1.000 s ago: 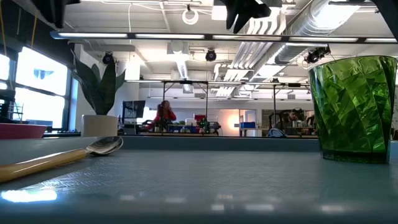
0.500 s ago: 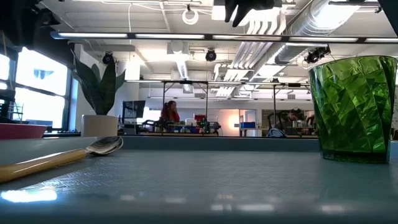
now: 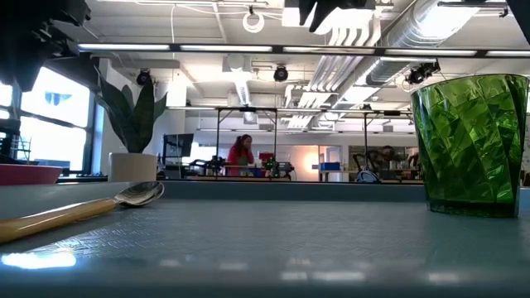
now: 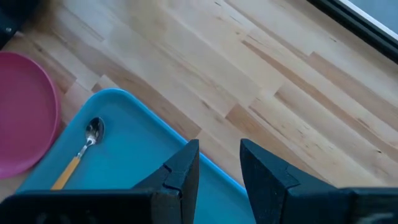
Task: Pick and place plate/cup/fork/spoon on tray
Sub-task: Put the pink plate on the blue tray
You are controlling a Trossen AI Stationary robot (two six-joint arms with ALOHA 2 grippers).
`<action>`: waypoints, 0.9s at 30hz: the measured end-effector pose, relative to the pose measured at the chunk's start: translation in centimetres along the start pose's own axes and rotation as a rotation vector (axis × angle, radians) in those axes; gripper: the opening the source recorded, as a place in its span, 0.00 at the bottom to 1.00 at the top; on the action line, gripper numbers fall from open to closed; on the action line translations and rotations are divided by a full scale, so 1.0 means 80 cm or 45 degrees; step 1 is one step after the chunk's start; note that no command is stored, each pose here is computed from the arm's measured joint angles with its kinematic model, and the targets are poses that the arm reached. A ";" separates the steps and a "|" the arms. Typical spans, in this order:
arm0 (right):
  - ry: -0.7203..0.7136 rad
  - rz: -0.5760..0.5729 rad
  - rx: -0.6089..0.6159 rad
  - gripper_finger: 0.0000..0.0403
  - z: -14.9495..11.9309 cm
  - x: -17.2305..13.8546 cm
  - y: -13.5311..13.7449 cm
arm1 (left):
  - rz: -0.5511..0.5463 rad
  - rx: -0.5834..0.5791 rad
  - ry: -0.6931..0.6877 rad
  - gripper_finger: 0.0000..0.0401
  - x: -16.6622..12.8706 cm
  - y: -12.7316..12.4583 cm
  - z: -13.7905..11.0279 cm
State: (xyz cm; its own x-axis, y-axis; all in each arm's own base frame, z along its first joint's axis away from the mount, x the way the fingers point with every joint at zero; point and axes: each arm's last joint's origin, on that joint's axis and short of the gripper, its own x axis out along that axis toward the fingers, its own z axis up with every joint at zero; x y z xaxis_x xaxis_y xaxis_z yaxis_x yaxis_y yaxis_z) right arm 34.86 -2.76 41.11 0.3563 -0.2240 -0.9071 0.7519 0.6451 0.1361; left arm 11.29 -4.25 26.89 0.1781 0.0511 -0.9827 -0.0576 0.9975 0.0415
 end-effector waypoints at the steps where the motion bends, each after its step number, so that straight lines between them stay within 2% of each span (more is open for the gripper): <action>1: 0.000 0.000 0.001 0.27 0.000 0.000 0.000 | -0.008 -0.002 -0.015 0.32 0.003 -0.001 0.002; 10: 0.010 0.009 -0.001 0.27 0.000 0.000 0.000 | -0.032 -0.009 -0.062 0.32 0.027 -0.006 0.005; 21: 0.010 0.010 -0.003 0.27 0.000 0.000 0.000 | -0.106 -0.042 -0.050 0.32 0.065 -0.012 0.004; 27: 0.010 0.010 -0.003 0.27 0.000 0.000 0.000 | -0.093 -0.041 -0.020 0.32 0.082 -0.015 0.006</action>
State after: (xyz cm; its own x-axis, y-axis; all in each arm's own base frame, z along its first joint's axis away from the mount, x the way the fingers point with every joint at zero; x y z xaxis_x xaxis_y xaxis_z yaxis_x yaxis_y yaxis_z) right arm 34.86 -2.74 41.10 0.3578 -0.2130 -0.9092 0.7476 0.6487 0.1422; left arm 13.01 -5.12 20.51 0.1984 -0.0205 -0.9799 -0.0753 0.9965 -0.0361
